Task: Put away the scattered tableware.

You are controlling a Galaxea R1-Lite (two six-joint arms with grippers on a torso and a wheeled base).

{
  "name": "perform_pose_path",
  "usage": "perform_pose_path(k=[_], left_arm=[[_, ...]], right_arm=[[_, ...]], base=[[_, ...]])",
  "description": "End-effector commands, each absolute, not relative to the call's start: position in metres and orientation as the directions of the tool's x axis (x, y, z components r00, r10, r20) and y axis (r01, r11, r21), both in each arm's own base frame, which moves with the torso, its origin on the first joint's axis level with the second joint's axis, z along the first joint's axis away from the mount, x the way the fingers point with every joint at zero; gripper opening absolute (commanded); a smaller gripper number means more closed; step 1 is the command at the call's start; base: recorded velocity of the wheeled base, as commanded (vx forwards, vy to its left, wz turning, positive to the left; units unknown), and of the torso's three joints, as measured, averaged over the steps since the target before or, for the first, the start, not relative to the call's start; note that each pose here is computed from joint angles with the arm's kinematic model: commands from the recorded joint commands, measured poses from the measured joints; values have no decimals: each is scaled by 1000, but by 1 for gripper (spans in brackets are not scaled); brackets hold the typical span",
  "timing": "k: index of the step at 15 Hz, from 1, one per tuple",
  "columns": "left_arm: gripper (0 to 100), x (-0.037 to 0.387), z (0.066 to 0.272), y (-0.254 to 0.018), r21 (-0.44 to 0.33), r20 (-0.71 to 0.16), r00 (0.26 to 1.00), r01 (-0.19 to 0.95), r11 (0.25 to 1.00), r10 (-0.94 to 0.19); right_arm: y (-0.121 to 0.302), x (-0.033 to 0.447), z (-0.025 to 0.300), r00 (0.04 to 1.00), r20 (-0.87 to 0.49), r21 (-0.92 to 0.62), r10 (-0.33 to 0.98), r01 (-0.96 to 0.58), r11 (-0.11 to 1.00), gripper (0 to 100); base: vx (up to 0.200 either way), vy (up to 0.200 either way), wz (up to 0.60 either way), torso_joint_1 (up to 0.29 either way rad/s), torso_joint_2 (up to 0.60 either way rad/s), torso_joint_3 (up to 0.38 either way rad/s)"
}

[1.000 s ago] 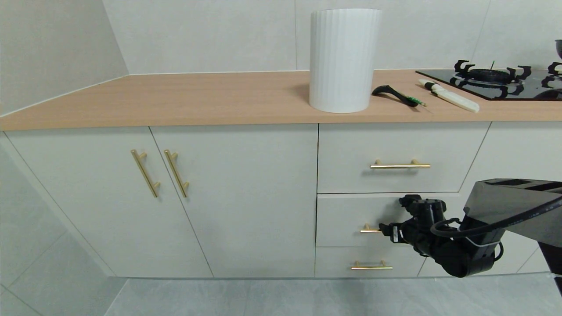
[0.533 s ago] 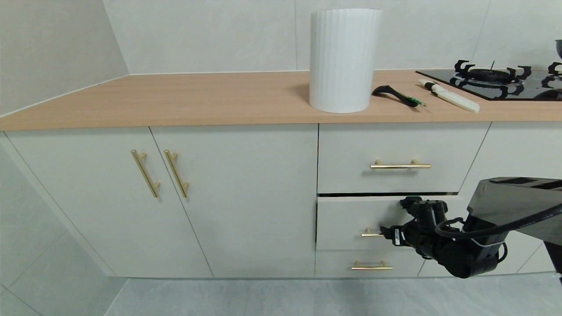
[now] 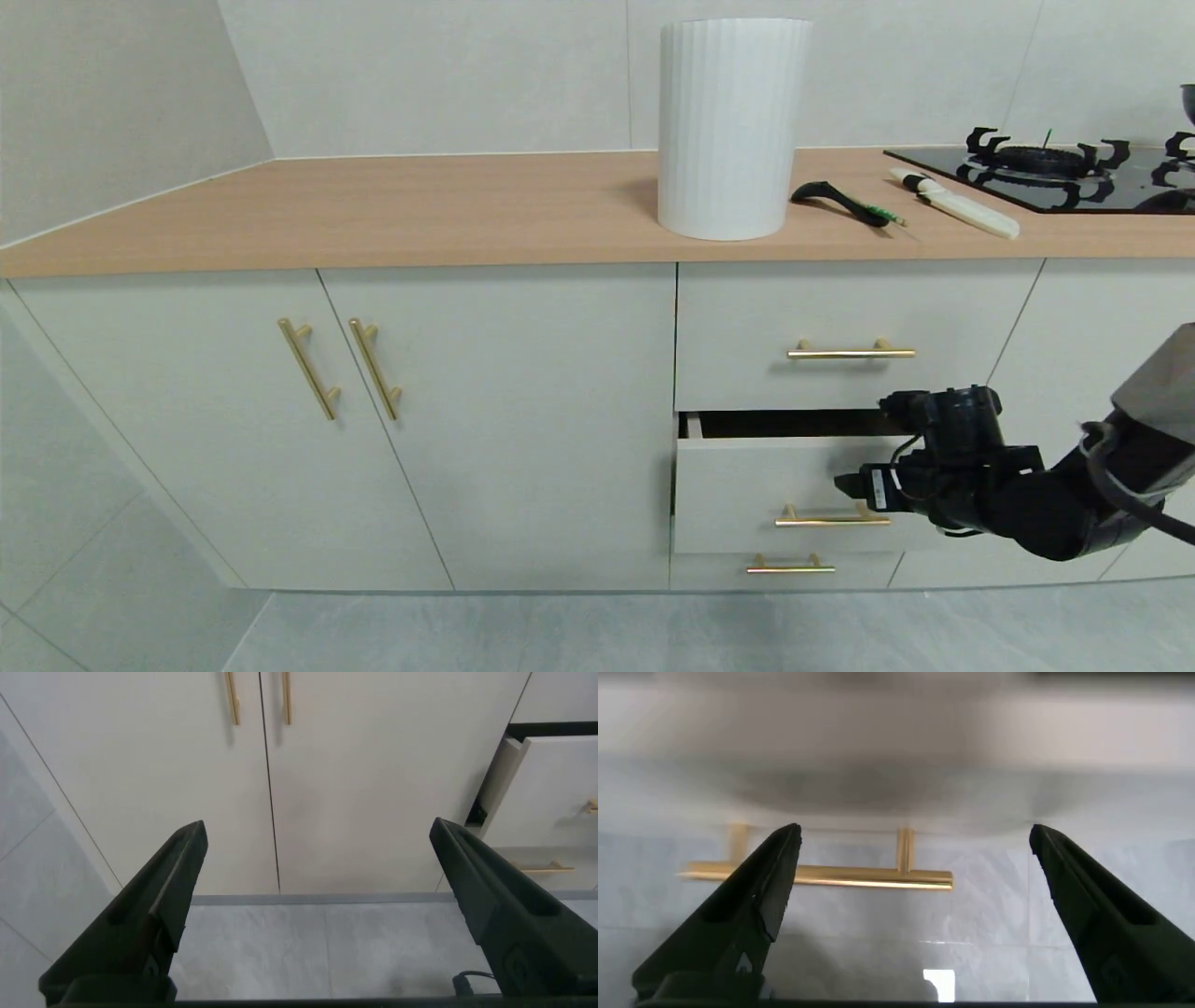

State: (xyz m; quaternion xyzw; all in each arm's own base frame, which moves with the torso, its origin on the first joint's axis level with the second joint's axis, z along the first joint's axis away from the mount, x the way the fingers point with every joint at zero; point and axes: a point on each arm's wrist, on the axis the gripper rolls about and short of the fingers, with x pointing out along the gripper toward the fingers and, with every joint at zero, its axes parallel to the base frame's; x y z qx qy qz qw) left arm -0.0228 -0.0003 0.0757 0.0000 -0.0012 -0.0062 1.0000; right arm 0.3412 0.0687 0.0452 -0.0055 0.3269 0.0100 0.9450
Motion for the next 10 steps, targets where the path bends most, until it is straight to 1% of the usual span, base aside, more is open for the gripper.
perform_pose_path(k=[1,2,4,7,10], left_arm=[[100,-23,76,0,0,3,1000,12,1000,-12],[100,-23,76,0,0,2,1000,12,1000,-12],[100,-23,76,0,0,2,1000,12,1000,-12],[100,-23,76,0,0,3,1000,12,1000,-12],[100,-23,76,0,0,3,1000,12,1000,-12]], right_arm=[[72,324,99,864,-501,27,50,-43,999,100],[73,320,108,876,-478,33,57,-47,998,100],[78,319,114,890,-451,55,71,-52,997,100],[80,323,108,894,-442,65,75,-51,997,100],[85,342,76,902,-426,65,71,-48,997,100]], base=[[0,0,0,0,0,0],[0,0,0,0,0,0],[0,0,0,0,0,0],[0,0,0,0,0,0],[0,0,0,0,0,0]])
